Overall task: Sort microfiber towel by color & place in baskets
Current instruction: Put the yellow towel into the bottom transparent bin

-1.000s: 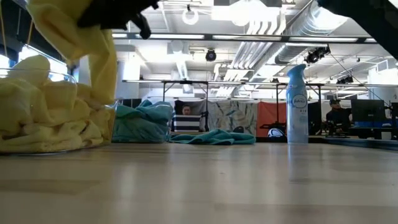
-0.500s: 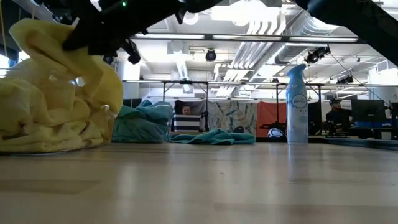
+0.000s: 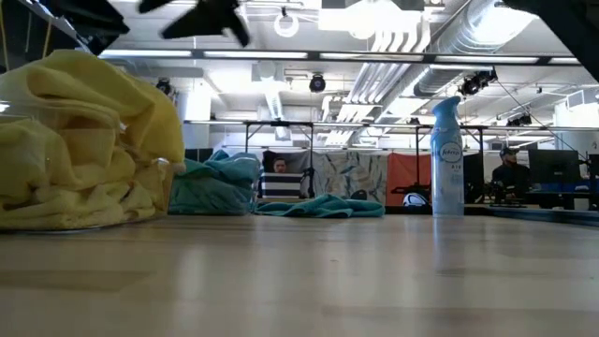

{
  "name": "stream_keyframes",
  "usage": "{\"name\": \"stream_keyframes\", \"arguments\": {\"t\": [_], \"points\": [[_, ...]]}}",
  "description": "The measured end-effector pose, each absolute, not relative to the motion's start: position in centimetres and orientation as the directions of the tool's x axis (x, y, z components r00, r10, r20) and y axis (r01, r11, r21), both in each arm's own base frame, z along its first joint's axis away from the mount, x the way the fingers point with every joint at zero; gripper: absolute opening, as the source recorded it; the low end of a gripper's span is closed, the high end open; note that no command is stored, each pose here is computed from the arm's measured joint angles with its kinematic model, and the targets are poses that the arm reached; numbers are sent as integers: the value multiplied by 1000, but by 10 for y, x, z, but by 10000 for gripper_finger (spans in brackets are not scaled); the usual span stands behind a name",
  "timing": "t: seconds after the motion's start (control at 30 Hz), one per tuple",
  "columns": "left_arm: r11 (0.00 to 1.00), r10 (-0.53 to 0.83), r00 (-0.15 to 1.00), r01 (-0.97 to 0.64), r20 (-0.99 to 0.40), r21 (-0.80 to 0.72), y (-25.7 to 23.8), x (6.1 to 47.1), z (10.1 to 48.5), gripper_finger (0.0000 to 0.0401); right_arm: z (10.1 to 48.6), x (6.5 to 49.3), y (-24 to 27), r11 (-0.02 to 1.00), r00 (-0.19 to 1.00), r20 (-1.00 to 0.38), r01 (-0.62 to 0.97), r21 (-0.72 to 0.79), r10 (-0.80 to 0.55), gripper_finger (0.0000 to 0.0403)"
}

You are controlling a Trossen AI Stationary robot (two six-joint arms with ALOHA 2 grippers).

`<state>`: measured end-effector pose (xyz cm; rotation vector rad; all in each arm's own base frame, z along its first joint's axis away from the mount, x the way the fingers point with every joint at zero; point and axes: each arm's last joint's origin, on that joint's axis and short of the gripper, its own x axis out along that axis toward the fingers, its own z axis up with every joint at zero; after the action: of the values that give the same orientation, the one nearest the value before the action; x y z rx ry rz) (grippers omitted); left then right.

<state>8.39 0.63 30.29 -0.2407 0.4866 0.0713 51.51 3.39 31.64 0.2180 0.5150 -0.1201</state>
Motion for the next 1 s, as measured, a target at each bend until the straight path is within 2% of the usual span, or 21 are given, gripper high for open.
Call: {"name": "stream_keyframes", "arguments": {"t": [0.2, 0.37, 0.5, 0.63, 0.8, 1.0], "points": [[960, -16, 739, -178, -673, -218, 7, 110, 283, 53, 343, 463, 29, 923, 679, -720, 354, 152, -142, 194], [957, -51, 533, -215, -845, -193, 5, 130, 260, 33, 340, 427, 37, 898, 448, -877, 437, 48, -171, 194], [941, -53, 338, -299, -940, -161, 4, 140, 242, 11, 332, 406, 49, 883, 253, -932, 453, -124, -261, 194], [929, 6, 228, -361, -974, -79, 7, 154, 228, 2, 310, 394, 63, 889, 136, -956, 421, -181, -259, 189], [916, 60, 170, -401, -984, -13, 9, 176, 211, 1, 276, 370, 75, 888, 131, -968, 439, -139, -216, 172], [903, 63, 147, -429, -987, -6, 10, 201, 189, 0, 241, 330, 85, 839, 283, -945, 544, 19, -162, 158]]}}
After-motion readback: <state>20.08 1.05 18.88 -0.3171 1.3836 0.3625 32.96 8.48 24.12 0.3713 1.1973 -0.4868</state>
